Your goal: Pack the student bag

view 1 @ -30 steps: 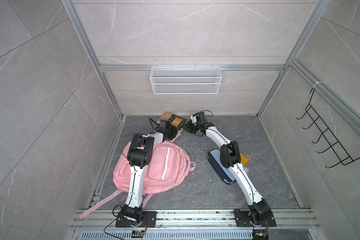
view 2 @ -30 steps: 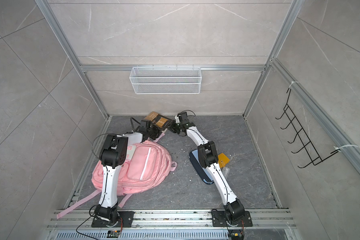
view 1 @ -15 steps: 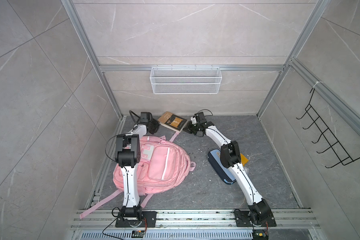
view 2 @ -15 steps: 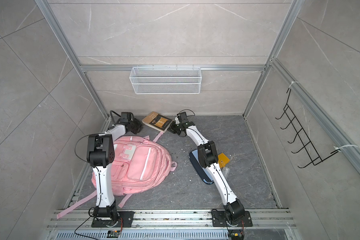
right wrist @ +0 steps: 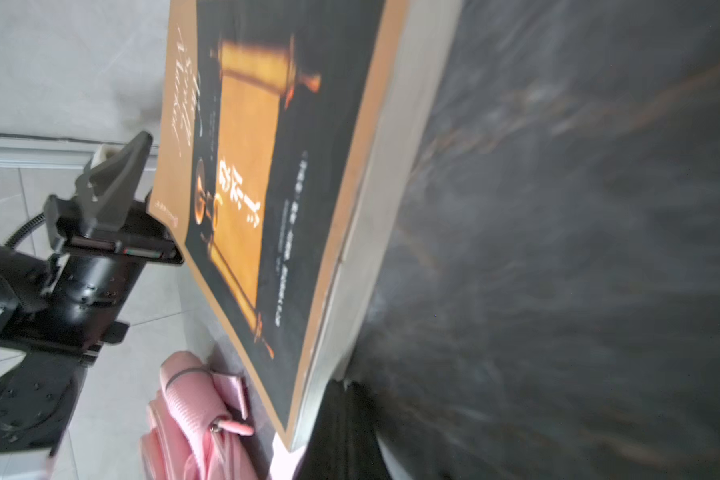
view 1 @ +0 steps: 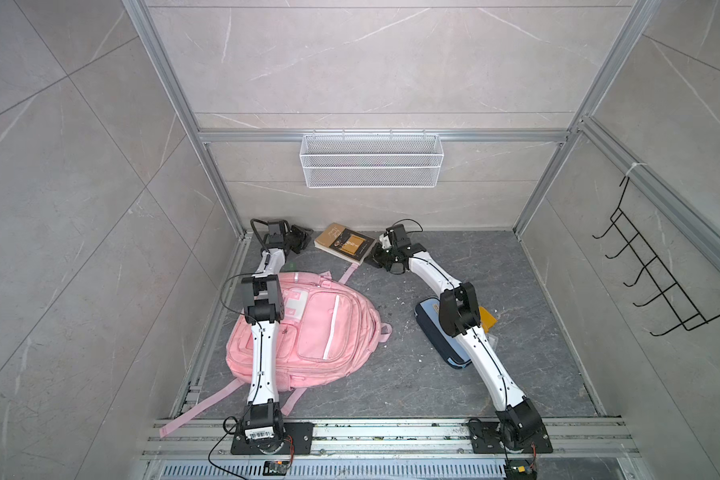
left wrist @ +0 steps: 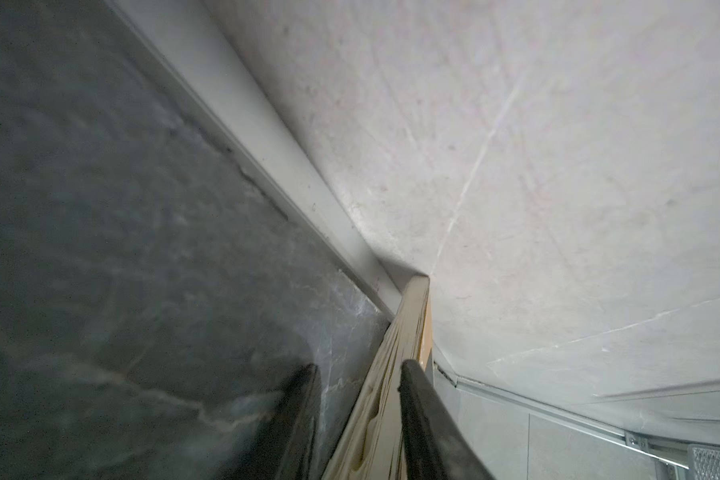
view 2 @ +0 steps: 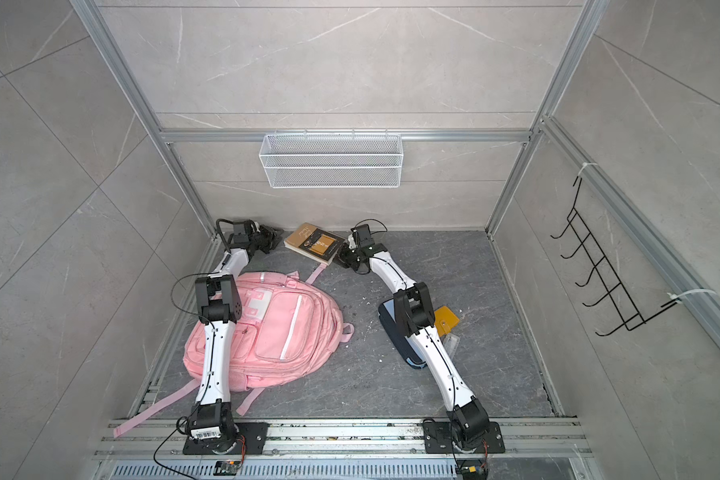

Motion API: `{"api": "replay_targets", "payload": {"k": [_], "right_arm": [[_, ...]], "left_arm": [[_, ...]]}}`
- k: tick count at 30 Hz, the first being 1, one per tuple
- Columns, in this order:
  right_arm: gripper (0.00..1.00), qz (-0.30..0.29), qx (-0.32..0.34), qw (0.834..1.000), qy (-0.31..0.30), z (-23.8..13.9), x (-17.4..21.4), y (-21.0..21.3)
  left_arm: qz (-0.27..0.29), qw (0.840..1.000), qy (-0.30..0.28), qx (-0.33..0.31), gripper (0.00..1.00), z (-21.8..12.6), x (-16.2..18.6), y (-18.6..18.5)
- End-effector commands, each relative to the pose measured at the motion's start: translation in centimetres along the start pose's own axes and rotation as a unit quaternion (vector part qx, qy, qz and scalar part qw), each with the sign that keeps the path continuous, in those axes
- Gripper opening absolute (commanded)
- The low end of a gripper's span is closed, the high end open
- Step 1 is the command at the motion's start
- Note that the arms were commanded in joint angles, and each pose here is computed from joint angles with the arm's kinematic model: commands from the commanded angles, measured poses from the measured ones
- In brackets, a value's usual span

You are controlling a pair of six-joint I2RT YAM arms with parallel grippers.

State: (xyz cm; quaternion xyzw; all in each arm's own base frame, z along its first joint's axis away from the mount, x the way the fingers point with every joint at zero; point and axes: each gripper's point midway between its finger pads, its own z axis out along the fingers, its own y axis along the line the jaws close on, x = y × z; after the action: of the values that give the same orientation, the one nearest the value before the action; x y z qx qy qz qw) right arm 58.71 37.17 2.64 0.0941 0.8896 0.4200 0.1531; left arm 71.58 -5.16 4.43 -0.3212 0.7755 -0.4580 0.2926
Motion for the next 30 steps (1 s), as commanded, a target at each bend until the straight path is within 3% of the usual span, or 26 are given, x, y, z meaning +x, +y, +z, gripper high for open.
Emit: {"api": "replay_targets", "payload": {"k": [1,14,19,24,30], "right_arm": [[0.01,0.011,0.017,1.0,0.019,-0.1,1.5,0.5],[0.18,-0.016,0.04,0.999,-0.022,-6.8,-3.1,0.7],[0.22,0.004,0.066,0.996,-0.056,-8.8,-6.2,-1.6],[0.28,0.043,0.051,0.993,-0.1,-8.5,-9.5,-4.2],[0.29,0.068,0.027,0.991,-0.112,-6.9,-10.3,-5.4]], "left_arm": [[-0.013,1.0,0.019,0.002,0.37,-0.1,0.6,-0.1],[-0.006,0.995,0.09,-0.042,0.36,1.1,8.0,1.2],[-0.009,0.992,0.112,-0.051,0.34,0.7,10.9,1.3],[-0.009,0.99,0.129,-0.058,0.33,0.2,13.8,0.7],[-0.004,0.985,0.159,-0.063,0.33,0.6,17.4,0.2]]}}
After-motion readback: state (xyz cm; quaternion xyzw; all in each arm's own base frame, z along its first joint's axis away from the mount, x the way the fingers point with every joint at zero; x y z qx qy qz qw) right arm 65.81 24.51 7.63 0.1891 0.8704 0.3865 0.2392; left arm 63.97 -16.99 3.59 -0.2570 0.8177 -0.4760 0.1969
